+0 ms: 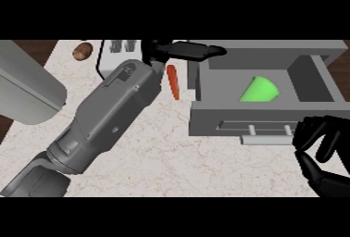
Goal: Pick up the cup, place it into the drawer and close the drawer
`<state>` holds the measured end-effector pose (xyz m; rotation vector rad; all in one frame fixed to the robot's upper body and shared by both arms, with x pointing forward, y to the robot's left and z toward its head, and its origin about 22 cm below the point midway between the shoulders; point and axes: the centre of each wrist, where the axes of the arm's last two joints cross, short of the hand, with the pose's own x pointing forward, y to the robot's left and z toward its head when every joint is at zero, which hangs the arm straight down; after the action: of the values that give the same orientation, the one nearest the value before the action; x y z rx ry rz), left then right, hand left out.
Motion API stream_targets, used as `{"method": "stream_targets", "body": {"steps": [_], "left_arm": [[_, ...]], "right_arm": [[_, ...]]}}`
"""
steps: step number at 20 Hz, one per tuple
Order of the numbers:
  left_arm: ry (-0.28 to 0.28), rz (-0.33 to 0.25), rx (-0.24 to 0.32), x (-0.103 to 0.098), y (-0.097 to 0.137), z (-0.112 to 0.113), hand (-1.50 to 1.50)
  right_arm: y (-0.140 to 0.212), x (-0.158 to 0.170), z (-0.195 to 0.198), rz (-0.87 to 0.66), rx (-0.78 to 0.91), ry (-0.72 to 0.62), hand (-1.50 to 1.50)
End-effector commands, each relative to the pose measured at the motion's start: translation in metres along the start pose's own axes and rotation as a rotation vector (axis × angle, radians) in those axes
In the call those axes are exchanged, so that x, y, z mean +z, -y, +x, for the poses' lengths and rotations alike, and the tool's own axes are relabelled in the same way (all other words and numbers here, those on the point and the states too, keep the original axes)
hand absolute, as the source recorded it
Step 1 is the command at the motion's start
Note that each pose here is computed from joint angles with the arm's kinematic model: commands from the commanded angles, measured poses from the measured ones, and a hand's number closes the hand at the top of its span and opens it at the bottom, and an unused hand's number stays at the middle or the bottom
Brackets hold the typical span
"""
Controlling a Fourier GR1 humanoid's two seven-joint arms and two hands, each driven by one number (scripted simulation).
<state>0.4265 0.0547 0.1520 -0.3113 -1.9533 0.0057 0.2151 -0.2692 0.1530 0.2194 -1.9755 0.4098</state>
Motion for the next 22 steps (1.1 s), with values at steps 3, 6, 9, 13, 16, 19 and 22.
{"method": "stream_targets", "body": {"steps": [3,6,9,13,16,19,22], "left_arm": [[-0.028,0.082,0.033,0.024,-0.046,0.007,-1.50],[-0.041,0.082,0.038,0.060,-0.060,0.002,-1.50],[-0.038,0.120,0.022,0.080,-0.097,0.014,-1.50],[-0.057,0.133,0.049,0.102,-0.126,0.035,-1.50],[-0.051,0.139,0.054,0.125,-0.146,0.022,-1.50],[-0.051,0.140,0.065,0.137,-0.164,0.020,-1.50],[-0.065,0.132,0.043,0.162,-0.172,0.016,-1.50]], "right_arm": [[-0.005,-0.005,0.005,0.041,0.144,-0.057,1.50],[-0.011,0.003,-0.001,0.072,0.194,-0.107,1.50],[-0.004,0.010,-0.018,0.085,0.206,-0.152,1.50],[-0.018,0.001,-0.025,0.082,0.267,-0.184,1.50],[-0.033,-0.001,-0.040,0.149,0.382,-0.178,1.50],[-0.018,-0.015,-0.041,0.241,0.592,-0.167,1.50],[-0.026,-0.023,-0.065,0.275,0.683,-0.191,1.50]]}}
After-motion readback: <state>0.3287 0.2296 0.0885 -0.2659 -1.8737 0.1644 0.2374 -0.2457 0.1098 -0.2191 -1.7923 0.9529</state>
